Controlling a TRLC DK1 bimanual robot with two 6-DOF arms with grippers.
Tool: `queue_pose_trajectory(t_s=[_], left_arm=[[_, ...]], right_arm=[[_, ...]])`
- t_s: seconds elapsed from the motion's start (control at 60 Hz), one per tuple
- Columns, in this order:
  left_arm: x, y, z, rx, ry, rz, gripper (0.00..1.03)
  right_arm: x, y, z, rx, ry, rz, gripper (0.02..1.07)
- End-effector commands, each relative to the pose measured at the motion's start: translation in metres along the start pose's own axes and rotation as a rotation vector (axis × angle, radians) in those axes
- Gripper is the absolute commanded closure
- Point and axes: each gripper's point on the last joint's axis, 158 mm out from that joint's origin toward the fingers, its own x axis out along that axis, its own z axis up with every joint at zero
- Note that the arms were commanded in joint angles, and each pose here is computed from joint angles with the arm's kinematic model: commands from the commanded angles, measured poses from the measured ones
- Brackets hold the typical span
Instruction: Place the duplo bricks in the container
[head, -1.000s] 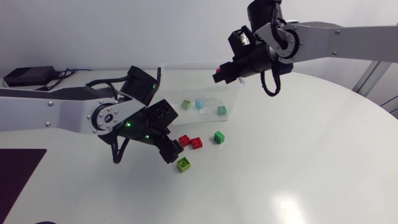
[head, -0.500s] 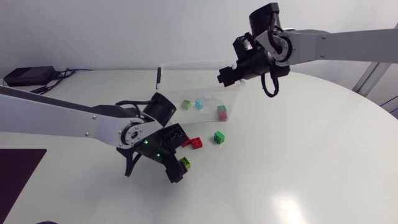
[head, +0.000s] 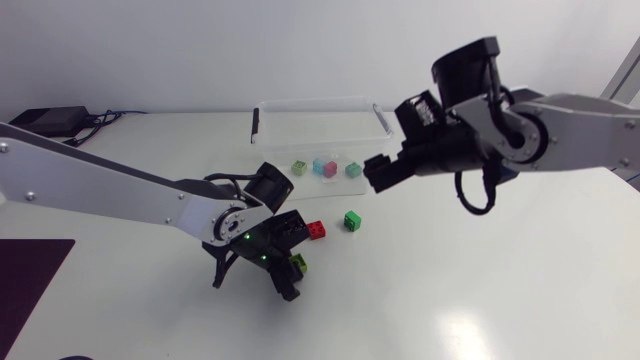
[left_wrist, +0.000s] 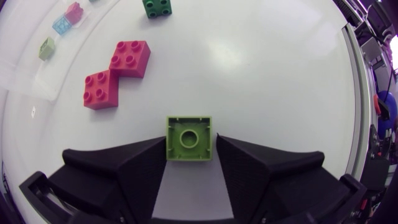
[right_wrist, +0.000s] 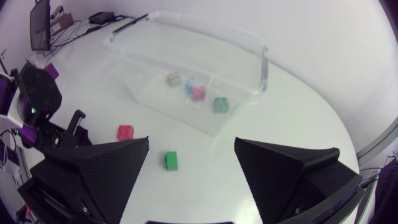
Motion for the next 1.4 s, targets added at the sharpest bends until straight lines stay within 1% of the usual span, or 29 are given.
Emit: queue_pose_trajectory(t_s=[0.0, 0.167, 0.283, 0.35, 0.383, 0.433, 0.483, 0.6, 0.667, 0.8, 0.85, 0.9, 0.95, 1.0, 1.017, 1.033, 1.083, 1.133, 1.25, 1.35, 1.367, 1.383], left_arm=[[0.010, -0.003, -0.004, 0.013, 0.022, -0.017, 0.68], [-0.002, -0.003, 0.004, 0.014, -0.016, -0.017, 0.70], [-0.014, -0.002, 0.010, 0.017, -0.049, -0.006, 0.70], [-0.028, 0.004, 0.017, 0.008, -0.083, 0.014, 0.70], [-0.038, 0.010, 0.023, 0.000, -0.110, 0.032, 0.70], [-0.050, 0.017, 0.031, -0.012, -0.144, 0.054, 0.70], [-0.064, 0.025, 0.038, -0.022, -0.179, 0.078, 0.70], [-0.095, 0.044, 0.056, -0.056, -0.263, 0.130, 0.70], [-0.112, 0.056, 0.065, -0.079, -0.305, 0.161, 0.70], [-0.144, 0.078, 0.083, -0.128, -0.394, 0.218, 0.70], [-0.152, 0.085, 0.089, -0.135, -0.422, 0.238, 0.70], [-0.160, 0.095, 0.093, -0.161, -0.451, 0.257, 0.70], [-0.173, 0.108, 0.101, -0.187, -0.491, 0.286, 0.70], [-0.184, 0.120, 0.107, -0.217, -0.531, 0.311, 0.70], [-0.189, 0.126, 0.110, -0.225, -0.547, 0.329, 0.70], [-0.192, 0.129, 0.112, -0.232, -0.559, 0.339, 0.70], [-0.198, 0.139, 0.117, -0.247, -0.583, 0.361, 0.70], [-0.206, 0.150, 0.123, -0.269, -0.613, 0.390, 0.70], [-0.213, 0.165, 0.138, -0.294, -0.649, 0.415, 0.70], [-0.208, 0.174, 0.148, -0.306, -0.657, 0.426, 0.70], [-0.206, 0.175, 0.150, -0.305, -0.655, 0.424, 0.70], [-0.205, 0.175, 0.151, -0.307, -0.654, 0.423, 0.70]], right_arm=[[0.010, 0.010, -0.023, 0.005, 0.031, 0.018, 0.07], [0.038, 0.023, -0.058, -0.013, 0.109, 0.043, 0.07], [0.059, 0.026, -0.076, -0.018, 0.153, 0.050, 0.10], [0.069, 0.028, -0.085, -0.020, 0.180, 0.055, 0.11], [0.074, 0.029, -0.088, -0.023, 0.186, 0.057, 0.13], [0.080, 0.029, -0.092, -0.024, 0.195, 0.056, 0.14], [0.086, 0.030, -0.097, -0.028, 0.210, 0.060, 0.16], [0.096, 0.033, -0.101, -0.037, 0.228, 0.065, 0.17], [0.102, 0.034, -0.102, -0.039, 0.237, 0.067, 0.22], [0.113, 0.036, -0.099, -0.047, 0.243, 0.071, 0.23], [0.116, 0.036, -0.098, -0.047, 0.243, 0.071, 0.30], [0.118, 0.037, -0.097, -0.051, 0.243, 0.071, 0.34], [0.121, 0.038, -0.097, -0.057, 0.246, 0.071, 0.45], [0.124, 0.038, -0.098, -0.056, 0.249, 0.070, 0.53], [0.124, 0.038, -0.097, -0.056, 0.248, 0.069, 0.59], [0.125, 0.038, -0.098, -0.056, 0.251, 0.070, 0.63], [0.127, 0.039, -0.100, -0.060, 0.257, 0.071, 0.69], [0.129, 0.041, -0.104, -0.065, 0.268, 0.072, 0.79], [0.130, 0.041, -0.111, -0.077, 0.286, 0.061, 0.81], [0.125, 0.041, -0.114, -0.083, 0.290, 0.060, 0.83], [0.123, 0.041, -0.112, -0.085, 0.285, 0.061, 0.87], [0.120, 0.041, -0.110, -0.085, 0.279, 0.060, 0.87]])
